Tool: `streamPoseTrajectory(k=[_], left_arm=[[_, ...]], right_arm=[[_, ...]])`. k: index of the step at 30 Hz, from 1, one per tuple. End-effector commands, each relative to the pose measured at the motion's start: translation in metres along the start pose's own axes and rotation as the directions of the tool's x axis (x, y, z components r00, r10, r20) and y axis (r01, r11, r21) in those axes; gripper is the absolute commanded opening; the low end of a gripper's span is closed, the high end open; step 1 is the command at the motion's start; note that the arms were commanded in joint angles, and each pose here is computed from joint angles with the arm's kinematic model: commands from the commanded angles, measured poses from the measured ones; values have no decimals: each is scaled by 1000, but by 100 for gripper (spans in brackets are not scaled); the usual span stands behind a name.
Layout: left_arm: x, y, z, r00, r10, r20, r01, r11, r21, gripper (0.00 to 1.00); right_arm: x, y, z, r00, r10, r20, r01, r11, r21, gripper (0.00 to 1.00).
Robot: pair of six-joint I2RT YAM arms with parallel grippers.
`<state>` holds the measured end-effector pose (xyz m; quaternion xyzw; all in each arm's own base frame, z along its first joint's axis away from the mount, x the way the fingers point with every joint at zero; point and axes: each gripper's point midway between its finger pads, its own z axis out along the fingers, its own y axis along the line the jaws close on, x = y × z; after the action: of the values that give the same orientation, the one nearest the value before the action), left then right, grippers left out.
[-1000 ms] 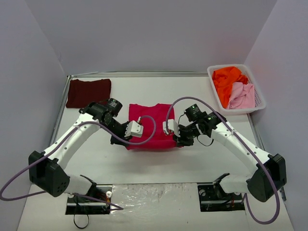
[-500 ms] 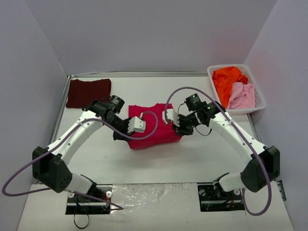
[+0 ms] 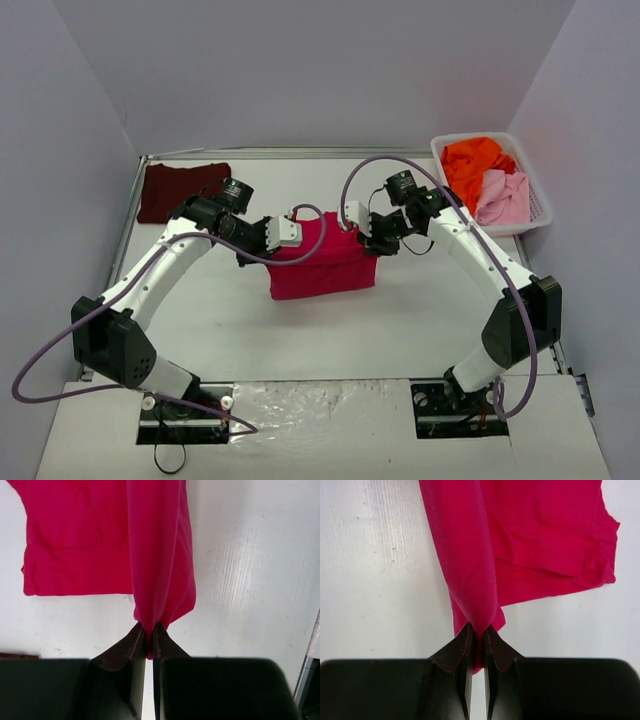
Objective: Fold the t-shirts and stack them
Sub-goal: Fold the long partially folded tshirt into a neat square
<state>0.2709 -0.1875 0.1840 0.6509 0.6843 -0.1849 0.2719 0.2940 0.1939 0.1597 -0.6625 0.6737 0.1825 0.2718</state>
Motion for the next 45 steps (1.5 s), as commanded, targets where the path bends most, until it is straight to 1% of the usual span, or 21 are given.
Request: streamPoseTrajectory(k=[1,4,9,15,23,35,39,42,43,44,45], left_arm=[[-6,21,-13,1000,-4,11,5,997,-73,2],[-2,30,-14,1000,-11,3,12,995,-95,2],[2,46,-18,1000,-17,-8,16,991,-130,2],[9,69,-12,999,-27,-24,24,990,-139,2],[19,96,1,999,-32,-39,27,992,-124,2],[55,132,33,994,-79,-72,74,994,-76,2],[62,147,41,994,-77,-83,70,994,-89,2],[71,157,55,993,-73,-97,66,995,-74,3],[66,167,55,994,-64,-90,56,994,-93,6],[74,171,67,992,-78,-100,70,995,-76,12],[74,177,70,992,-85,-99,77,994,-81,25]], right_arm=[[-4,-14,-3,1000,-13,3,13,1000,6,0],[-4,-28,5,1000,-9,2,9,1000,6,0],[-12,-52,6,1000,-18,11,18,999,34,0],[-13,-77,12,1000,-20,13,20,999,50,0],[2,-105,34,1000,1,-11,-1,999,41,0],[38,-152,79,998,49,-46,-48,999,21,0],[46,-161,93,997,50,-55,-49,999,15,0],[53,-172,105,996,54,-68,-53,998,20,0],[55,-175,108,996,51,-74,-50,999,22,2],[63,-177,116,994,59,-87,-57,998,18,5],[60,-189,114,995,46,-93,-42,998,50,9]])
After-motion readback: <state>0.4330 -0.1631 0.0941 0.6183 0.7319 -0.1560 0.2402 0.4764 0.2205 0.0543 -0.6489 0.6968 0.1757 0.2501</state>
